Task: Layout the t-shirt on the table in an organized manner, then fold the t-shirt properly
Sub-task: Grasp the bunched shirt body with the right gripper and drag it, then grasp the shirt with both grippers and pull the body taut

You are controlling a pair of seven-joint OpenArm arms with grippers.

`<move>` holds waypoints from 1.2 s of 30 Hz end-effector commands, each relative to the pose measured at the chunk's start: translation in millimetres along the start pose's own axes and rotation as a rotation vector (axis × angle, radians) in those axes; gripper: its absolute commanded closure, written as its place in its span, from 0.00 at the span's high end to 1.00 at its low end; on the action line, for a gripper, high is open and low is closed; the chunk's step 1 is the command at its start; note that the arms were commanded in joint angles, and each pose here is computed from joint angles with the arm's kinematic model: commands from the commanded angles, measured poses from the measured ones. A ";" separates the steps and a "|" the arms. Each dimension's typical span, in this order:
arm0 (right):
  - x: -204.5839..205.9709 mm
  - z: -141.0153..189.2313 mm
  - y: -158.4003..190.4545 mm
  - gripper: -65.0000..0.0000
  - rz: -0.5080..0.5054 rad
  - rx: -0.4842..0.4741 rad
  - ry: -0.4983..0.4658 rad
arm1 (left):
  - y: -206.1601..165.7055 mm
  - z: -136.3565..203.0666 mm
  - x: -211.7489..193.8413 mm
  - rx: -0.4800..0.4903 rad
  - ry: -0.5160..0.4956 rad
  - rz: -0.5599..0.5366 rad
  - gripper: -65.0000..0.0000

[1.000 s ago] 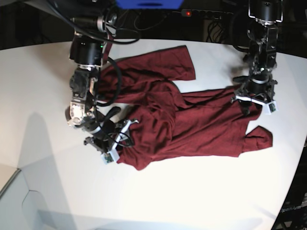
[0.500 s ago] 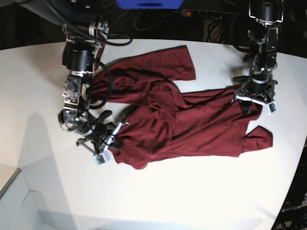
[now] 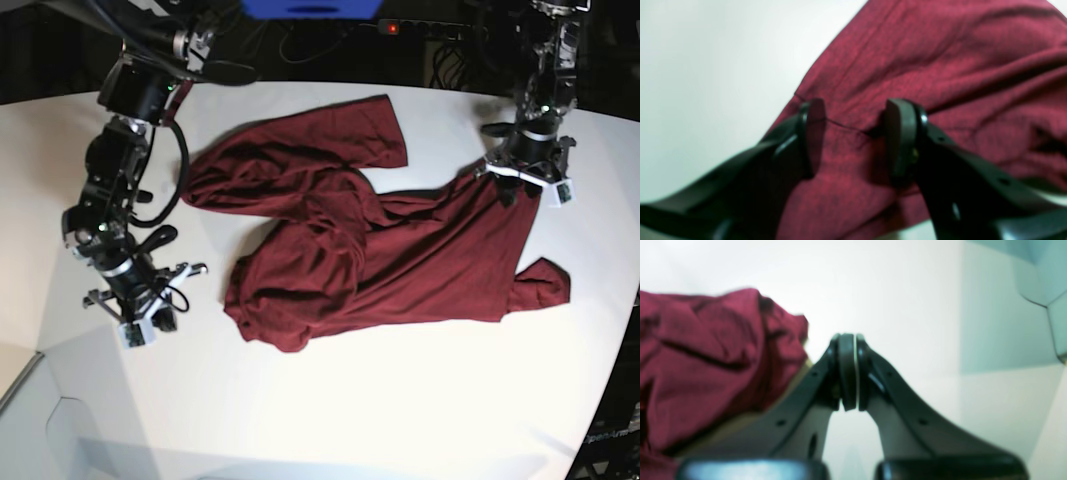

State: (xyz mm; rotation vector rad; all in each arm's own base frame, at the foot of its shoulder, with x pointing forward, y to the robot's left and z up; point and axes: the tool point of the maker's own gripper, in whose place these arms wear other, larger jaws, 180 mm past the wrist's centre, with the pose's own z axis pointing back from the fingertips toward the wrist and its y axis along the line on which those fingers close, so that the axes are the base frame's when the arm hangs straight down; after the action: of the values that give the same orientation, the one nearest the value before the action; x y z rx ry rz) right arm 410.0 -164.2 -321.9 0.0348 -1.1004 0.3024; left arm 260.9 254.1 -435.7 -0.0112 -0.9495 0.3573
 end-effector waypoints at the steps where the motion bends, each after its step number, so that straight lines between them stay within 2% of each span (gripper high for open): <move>1: 18.7 1.1 -0.3 0.00 0.001 0.001 -0.061 | 2.9 9.2 -23.9 0.005 0.099 0.011 0.44; 5: 2.7 3.0 6.3 0.00 -0.010 0.012 -0.030 | 12.2 28.0 -19.1 0.018 0.078 0.013 0.44; 10: -10.3 2.4 26.7 0.00 -0.039 0.046 -0.009 | 23.5 49.5 25.5 0.040 -0.044 0.032 0.44; 14: -9.9 -7.9 61.3 0.00 0.016 0.140 0.008 | 17.6 52.7 61.1 0.026 -0.136 0.039 0.44; 17: -18.7 -16.1 78.5 0.13 0.025 0.190 0.040 | 9.6 41.0 86.7 0.011 -0.197 0.057 0.44; 21: -19.7 -30.0 84.8 0.40 0.010 0.220 0.060 | -1.2 8.0 77.1 0.013 -0.164 0.117 0.44; 25: -18.0 -42.2 78.5 0.56 -0.001 0.226 0.072 | -6.9 -10.9 52.1 0.016 -0.092 0.131 0.44; 31: -10.0 -53.5 82.4 0.56 -0.003 0.253 0.075 | -7.1 -20.5 22.4 0.025 -0.014 0.125 0.44; 36: -7.7 -53.1 136.3 0.56 0.092 0.367 0.084 | -7.3 -21.8 18.5 0.026 -0.003 0.124 0.44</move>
State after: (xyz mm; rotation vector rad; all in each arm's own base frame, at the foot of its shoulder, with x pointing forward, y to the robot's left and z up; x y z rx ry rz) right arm 407.6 -30.2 -387.7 0.2795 -0.8928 0.5791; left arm 292.5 256.8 -429.0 -0.0397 -0.9816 0.4858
